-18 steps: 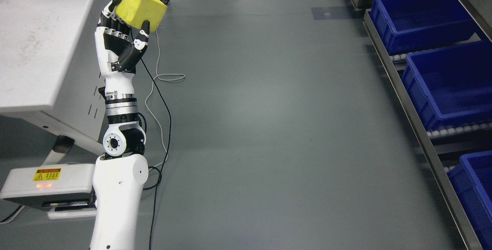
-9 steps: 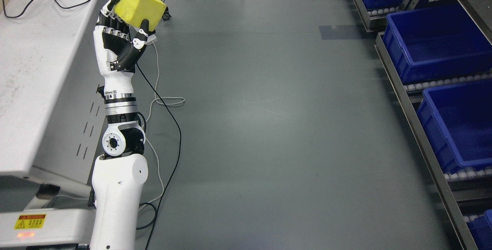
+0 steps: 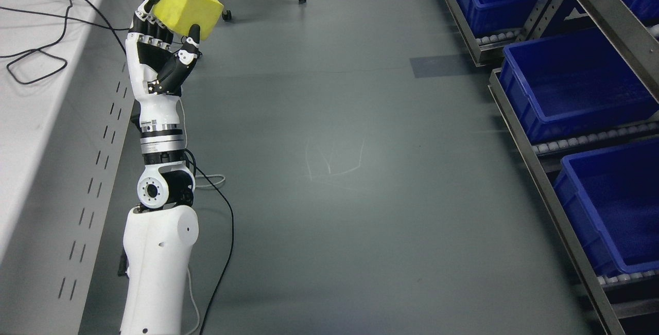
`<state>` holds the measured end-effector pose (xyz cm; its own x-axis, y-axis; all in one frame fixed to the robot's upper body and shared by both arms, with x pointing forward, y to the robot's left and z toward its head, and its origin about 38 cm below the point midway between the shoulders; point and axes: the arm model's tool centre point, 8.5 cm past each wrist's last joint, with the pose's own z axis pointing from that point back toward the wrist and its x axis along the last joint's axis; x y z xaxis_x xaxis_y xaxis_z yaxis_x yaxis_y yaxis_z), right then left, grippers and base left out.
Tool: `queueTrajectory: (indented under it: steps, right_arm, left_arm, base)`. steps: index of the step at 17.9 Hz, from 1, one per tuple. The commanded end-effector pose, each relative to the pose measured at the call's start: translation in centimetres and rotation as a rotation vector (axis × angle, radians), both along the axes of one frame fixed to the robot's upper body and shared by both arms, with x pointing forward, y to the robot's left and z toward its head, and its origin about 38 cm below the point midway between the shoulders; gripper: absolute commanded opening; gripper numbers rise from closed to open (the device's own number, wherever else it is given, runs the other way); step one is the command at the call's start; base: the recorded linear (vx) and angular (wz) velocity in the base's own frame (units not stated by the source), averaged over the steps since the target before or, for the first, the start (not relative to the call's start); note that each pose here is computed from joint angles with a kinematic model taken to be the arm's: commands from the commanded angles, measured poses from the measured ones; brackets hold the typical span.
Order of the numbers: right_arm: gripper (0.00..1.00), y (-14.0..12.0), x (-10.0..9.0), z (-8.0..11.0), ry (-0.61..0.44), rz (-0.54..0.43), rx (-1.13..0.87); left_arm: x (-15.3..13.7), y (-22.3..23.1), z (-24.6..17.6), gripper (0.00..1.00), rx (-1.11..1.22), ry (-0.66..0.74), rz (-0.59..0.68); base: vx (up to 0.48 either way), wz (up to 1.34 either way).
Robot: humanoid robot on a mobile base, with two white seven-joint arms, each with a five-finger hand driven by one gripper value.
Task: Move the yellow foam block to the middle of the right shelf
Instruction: 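Hold the cube raised in the left hand while turning toward the bin shelves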
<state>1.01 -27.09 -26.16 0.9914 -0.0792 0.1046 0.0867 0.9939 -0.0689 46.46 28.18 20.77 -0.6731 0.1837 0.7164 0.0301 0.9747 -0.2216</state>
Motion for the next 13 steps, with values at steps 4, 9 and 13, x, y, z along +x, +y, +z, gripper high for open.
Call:
queueTrajectory:
  steps: [4,9,13]
  right_arm:
    - [1.00,-1.18,0.70,0.11,-0.018,0.001,-0.019]
    - [1.00,-1.18,0.70,0.11,-0.018,0.001,-0.019]
    - [1.00,-1.18,0.70,0.11,-0.018,0.001,-0.019]
  left_arm:
    - [-0.03,0.51,0.24,0.29,0.018,-0.003,0.005]
    - [0.04,0.04,0.22,0.29,0.024,-0.001,-0.008]
    - [0.02,0.03,0.27,0.29,0.024,-0.003,-0.008]
  base:
    - [0.382,-0.10]
    - [0.403,-0.06]
    - [0.351,-0.15]
